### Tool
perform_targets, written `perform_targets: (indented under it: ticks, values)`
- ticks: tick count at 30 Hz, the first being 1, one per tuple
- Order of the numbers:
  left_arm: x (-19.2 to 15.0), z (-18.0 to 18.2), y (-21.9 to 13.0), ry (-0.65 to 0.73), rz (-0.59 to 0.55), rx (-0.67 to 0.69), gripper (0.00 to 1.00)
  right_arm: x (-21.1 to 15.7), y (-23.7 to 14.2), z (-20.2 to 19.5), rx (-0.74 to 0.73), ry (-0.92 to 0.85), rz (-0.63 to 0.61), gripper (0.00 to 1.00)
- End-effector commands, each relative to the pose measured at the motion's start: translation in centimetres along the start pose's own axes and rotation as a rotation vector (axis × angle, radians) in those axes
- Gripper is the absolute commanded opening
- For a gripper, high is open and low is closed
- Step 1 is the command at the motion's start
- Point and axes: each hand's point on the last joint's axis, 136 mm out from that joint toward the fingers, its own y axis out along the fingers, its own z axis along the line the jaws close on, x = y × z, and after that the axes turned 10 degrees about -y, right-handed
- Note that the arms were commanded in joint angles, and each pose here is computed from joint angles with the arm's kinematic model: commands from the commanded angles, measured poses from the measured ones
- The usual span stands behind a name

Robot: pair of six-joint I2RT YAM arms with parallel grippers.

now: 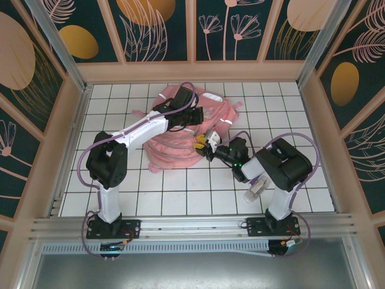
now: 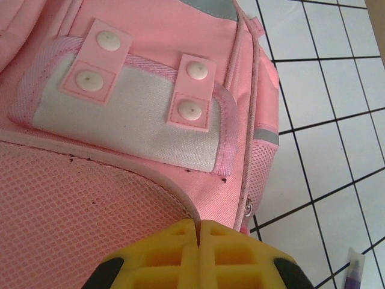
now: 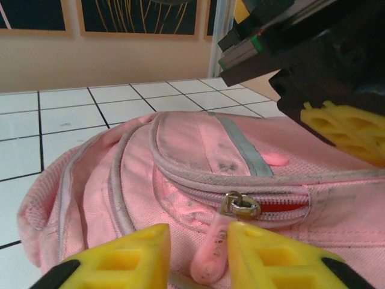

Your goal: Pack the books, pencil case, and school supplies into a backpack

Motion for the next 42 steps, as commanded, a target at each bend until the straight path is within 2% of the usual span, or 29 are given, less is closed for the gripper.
perform_targets:
  ticks: [1,4,9,13,14,15,16,17,21,23,26,29,36,40,42]
  values:
    - [2.9,-3.3,-2.4,-0.012,-0.098,-0.131,0.0,0.8,1.2,-1.1,-0.07,-0.017,-0.005,0.21]
    - [3.2,-3.5,-2.5,-0.021,-0.107,-0.137,0.0,0.5,1.7,-0.5,-0.061,-0.023,0.02,0.12]
    - [3.6,-3.6,-2.7,-0.037,-0.121,-0.147,0.0,0.6,2.4,3.0,0.041,-0.099,0.017,0.0]
    - [3.8,-3.8,-2.7,-0.048,-0.128,-0.156,0.0,0.9,2.4,4.3,0.088,-0.095,0.005,0.0]
    - [3.9,-3.8,-2.7,-0.051,-0.129,-0.155,0.0,1.2,2.1,3.6,0.042,-0.071,-0.003,0.06]
    - [3.9,-3.8,-2.9,-0.051,-0.133,-0.157,0.0,1.7,1.7,2.4,-0.025,-0.034,-0.017,0.2]
    - [4.0,-3.8,-2.9,-0.051,-0.136,-0.156,0.0,2.0,1.2,1.3,-0.085,0.004,-0.03,0.3]
    - [4.0,-3.8,-3.1,-0.051,-0.139,-0.156,0.0,2.4,0.5,0.4,-0.135,0.037,-0.047,0.34]
    - [4.1,-3.6,-3.2,-0.052,-0.149,-0.153,0.0,3.6,-0.8,0.6,-0.165,0.052,-0.102,0.44]
    - [4.0,-3.6,-3.1,-0.057,-0.145,-0.154,0.0,3.5,-1.1,-0.2,-0.229,0.077,-0.11,0.49]
    - [3.9,-3.7,-2.9,-0.067,-0.14,-0.163,0.0,2.5,-1.1,-2.0,-0.34,0.117,-0.084,0.52]
    - [3.9,-3.7,-3.0,-0.068,-0.14,-0.165,0.0,1.5,-0.3,-2.9,-0.388,0.164,-0.052,0.54]
    - [4.1,-3.7,-3.0,-0.085,-0.154,-0.168,0.0,-1.9,2.5,-2.2,-0.379,0.228,0.053,0.54]
    - [3.9,-3.6,-2.7,-0.1,-0.153,-0.175,0.0,-2.3,2.2,-2.5,-0.405,0.235,0.068,0.49]
    - [4.0,-3.5,-2.6,-0.106,-0.156,-0.176,0.0,-2.2,2.2,-2.3,-0.401,0.227,0.073,0.44]
